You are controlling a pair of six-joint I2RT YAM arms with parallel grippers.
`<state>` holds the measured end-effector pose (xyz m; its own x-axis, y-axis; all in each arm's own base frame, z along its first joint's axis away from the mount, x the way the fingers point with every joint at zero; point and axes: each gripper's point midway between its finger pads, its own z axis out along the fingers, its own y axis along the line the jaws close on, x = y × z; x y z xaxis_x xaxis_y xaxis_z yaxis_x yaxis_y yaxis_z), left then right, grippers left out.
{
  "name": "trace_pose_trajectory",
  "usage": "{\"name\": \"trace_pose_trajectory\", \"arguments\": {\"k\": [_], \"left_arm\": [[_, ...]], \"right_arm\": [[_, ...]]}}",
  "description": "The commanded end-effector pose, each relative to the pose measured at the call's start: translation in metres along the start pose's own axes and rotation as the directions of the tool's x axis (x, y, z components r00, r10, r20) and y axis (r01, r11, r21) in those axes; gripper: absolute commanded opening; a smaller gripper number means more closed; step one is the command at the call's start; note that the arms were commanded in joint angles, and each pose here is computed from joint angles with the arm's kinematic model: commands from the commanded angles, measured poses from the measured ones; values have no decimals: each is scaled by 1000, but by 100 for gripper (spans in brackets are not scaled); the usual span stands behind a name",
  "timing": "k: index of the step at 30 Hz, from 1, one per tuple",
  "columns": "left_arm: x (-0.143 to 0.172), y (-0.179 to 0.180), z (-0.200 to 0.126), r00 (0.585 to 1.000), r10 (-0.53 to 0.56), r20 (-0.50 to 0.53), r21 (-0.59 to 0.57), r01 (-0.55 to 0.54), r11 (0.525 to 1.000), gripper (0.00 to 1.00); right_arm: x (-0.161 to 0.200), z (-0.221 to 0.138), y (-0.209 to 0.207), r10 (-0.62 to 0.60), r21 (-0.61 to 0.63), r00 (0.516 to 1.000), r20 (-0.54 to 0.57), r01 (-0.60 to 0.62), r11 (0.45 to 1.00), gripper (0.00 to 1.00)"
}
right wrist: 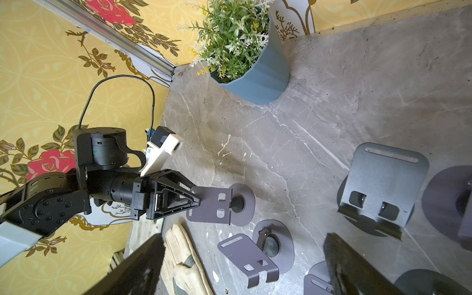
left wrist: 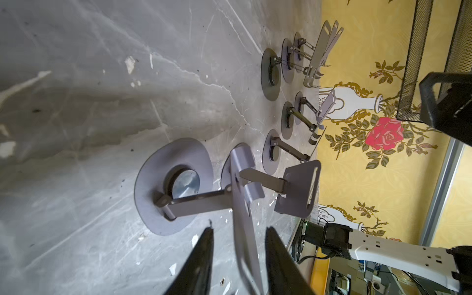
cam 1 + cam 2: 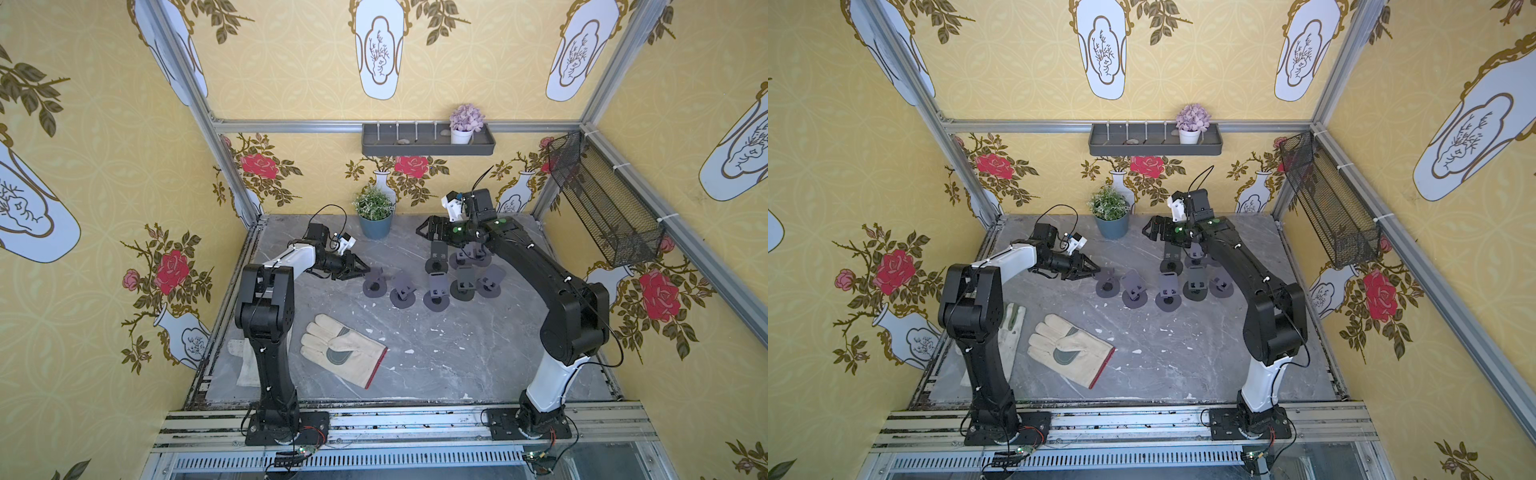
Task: Open the phone stand
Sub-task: Place the phone stand at the center of the board, then reset both arms
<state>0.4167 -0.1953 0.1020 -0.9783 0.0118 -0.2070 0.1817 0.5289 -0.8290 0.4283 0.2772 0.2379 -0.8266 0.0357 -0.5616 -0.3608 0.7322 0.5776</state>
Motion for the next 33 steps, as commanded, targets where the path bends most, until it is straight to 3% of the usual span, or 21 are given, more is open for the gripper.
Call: {"name": "trace_pose_trajectory", "arguments": {"k": [1,3,7,17,27,33], "left_arm": [[-10,-8,-5,999,32,42,-5,-32,999,55],[-18,-14,-10,995,58,81,-8,-58,998,77],[-27,-28,-18,985,93,145,7,-95,995,100],[-12,-35,-34,972,140,188,-62,-131,989,99],[34,-43,-71,906,280,317,-242,-208,948,99],[49,-36,-87,860,344,377,-342,-217,914,99]], "right_arm": [[-7,0,1,-14,-2,1000,26,14,1000,98],[-6,0,1,-15,-2,1000,26,15,1000,98],[-5,1,0,-13,0,1000,23,13,1000,98],[-1,-2,-3,-1,10,1000,25,1,1000,98],[2,-11,-3,-5,38,999,47,3,999,98],[6,-29,-20,-46,164,994,97,30,986,98]]}}
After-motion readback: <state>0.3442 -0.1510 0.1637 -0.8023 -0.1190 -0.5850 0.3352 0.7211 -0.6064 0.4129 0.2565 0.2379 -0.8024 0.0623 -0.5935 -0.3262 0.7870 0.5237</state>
